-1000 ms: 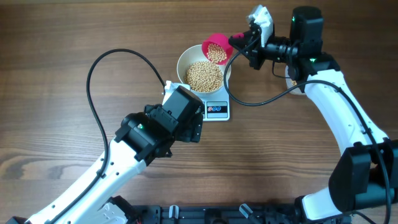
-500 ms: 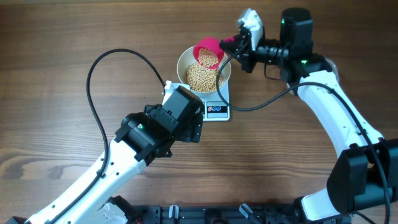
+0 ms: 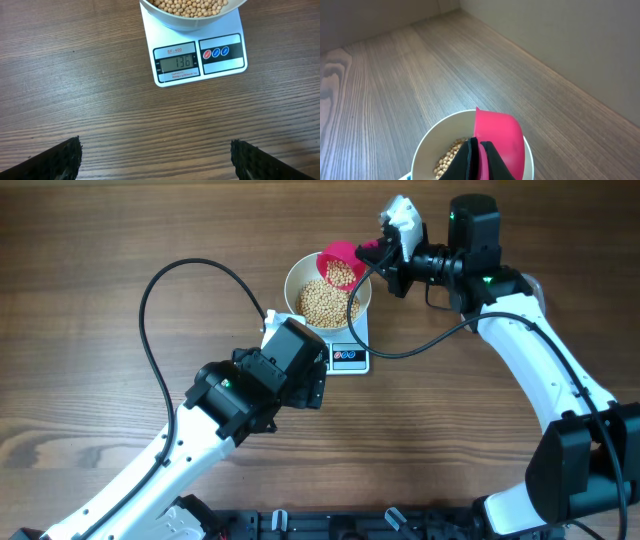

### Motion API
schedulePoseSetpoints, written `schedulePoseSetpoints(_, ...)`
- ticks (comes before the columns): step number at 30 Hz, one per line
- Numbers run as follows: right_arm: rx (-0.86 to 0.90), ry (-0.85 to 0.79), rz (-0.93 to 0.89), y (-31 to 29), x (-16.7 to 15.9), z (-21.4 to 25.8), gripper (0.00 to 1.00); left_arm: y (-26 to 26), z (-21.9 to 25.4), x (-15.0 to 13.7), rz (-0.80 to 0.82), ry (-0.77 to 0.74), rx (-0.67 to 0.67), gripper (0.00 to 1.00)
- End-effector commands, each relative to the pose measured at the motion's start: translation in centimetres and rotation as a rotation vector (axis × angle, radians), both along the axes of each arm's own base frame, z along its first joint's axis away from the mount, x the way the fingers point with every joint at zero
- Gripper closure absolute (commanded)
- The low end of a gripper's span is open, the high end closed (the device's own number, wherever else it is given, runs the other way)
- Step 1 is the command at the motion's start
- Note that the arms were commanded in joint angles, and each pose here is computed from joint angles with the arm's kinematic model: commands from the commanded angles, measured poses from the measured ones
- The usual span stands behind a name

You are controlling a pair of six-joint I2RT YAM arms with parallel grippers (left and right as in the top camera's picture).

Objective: Scoop item into bowl and weigh 150g on scale
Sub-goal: 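Tilt the scoop gradually with the right gripper, trickling soybeans into the bowl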

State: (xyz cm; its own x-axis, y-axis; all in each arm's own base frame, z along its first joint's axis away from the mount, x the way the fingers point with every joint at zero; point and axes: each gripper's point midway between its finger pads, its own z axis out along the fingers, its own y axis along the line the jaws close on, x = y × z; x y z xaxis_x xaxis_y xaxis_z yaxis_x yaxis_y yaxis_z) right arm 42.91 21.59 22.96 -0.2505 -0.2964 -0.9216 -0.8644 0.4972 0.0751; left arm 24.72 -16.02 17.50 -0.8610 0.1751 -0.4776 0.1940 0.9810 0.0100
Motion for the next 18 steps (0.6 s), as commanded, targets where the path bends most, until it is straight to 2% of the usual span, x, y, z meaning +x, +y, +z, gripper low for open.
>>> schedulePoseSetpoints(1, 0.026, -0.021, 0.031, 0.4, -0.7, 1.8, 0.96, 0.2, -0.1, 0.0, 0.006, 0.001, 0.003, 0.00)
schedulePoseSetpoints(3, 0.072, -0.009, 0.112, 1.3, -2.1, 2.4, 0.96, 0.2, -0.1, 0.0, 0.006, 0.001, 0.002, 0.00)
schedulePoseSetpoints(8, 0.009, -0.001, 0.004, 0.2, -0.6, 1.3, 0.96, 0.2, -0.1, 0.0, 0.006, 0.001, 0.002, 0.00)
schedulePoseSetpoints(18, 0.018, 0.016, -0.003, 0.2, -0.6, 1.3, 0.96, 0.2, -0.1, 0.0, 0.006, 0.001, 0.003, 0.00)
